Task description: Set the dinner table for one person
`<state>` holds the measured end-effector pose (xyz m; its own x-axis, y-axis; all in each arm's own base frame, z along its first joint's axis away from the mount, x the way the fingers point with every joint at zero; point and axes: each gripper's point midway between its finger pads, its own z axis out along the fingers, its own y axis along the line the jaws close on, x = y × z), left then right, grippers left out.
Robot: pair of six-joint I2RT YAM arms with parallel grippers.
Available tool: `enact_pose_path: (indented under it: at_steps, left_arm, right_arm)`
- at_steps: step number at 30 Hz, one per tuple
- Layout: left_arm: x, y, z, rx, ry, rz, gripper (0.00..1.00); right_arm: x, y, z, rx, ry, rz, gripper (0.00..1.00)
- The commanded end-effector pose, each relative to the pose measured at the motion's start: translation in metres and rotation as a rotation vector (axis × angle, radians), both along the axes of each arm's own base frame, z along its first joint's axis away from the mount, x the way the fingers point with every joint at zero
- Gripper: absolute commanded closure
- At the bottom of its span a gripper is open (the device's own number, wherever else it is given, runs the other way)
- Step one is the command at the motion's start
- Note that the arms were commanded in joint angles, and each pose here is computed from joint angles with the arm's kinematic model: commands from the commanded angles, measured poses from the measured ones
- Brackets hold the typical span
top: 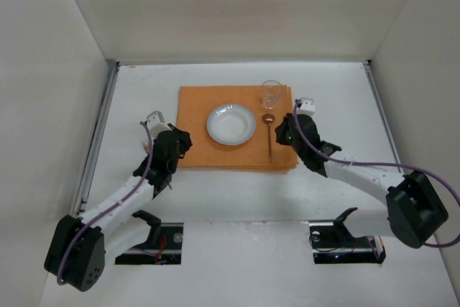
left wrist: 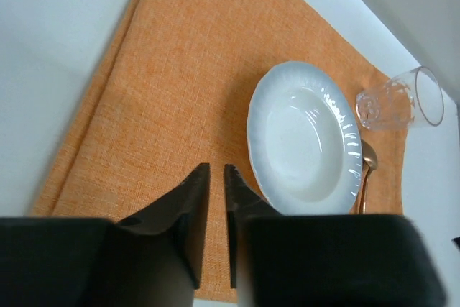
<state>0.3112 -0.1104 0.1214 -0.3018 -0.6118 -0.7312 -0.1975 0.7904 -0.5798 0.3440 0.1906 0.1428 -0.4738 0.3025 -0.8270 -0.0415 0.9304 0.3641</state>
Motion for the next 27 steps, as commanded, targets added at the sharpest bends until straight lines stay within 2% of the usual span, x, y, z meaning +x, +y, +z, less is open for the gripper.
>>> enact_pose_path:
  at_steps: [1,4,8,12,23,27]
  left_arm:
    - [-0.015,0.021,0.004,0.125,0.108,0.024,0.92]
    - [-0.037,0.05,-0.007,0.212,0.233,0.09,0.91]
    - [-0.07,0.097,-0.029,0.349,0.382,0.234,0.76]
    - [-0.086,0.109,-0.044,0.388,0.467,0.292,0.69]
    - [-0.078,0.111,-0.082,0.398,0.577,0.291,0.72]
    - [-0.073,0.111,-0.091,0.367,0.57,0.293,0.72]
  right_arm:
    - [0.002,0.011,0.018,0.096,-0.119,-0.021,0.93]
    - [-0.006,0.022,0.015,0.115,-0.123,0.022,0.9]
    - [-0.013,0.028,0.006,0.126,-0.115,0.046,0.86]
    - [-0.014,0.021,0.008,0.164,-0.114,0.036,0.84]
    - [-0.011,0.023,-0.005,0.162,-0.085,0.043,0.79]
    - [-0.011,0.022,-0.004,0.164,-0.087,0.043,0.78]
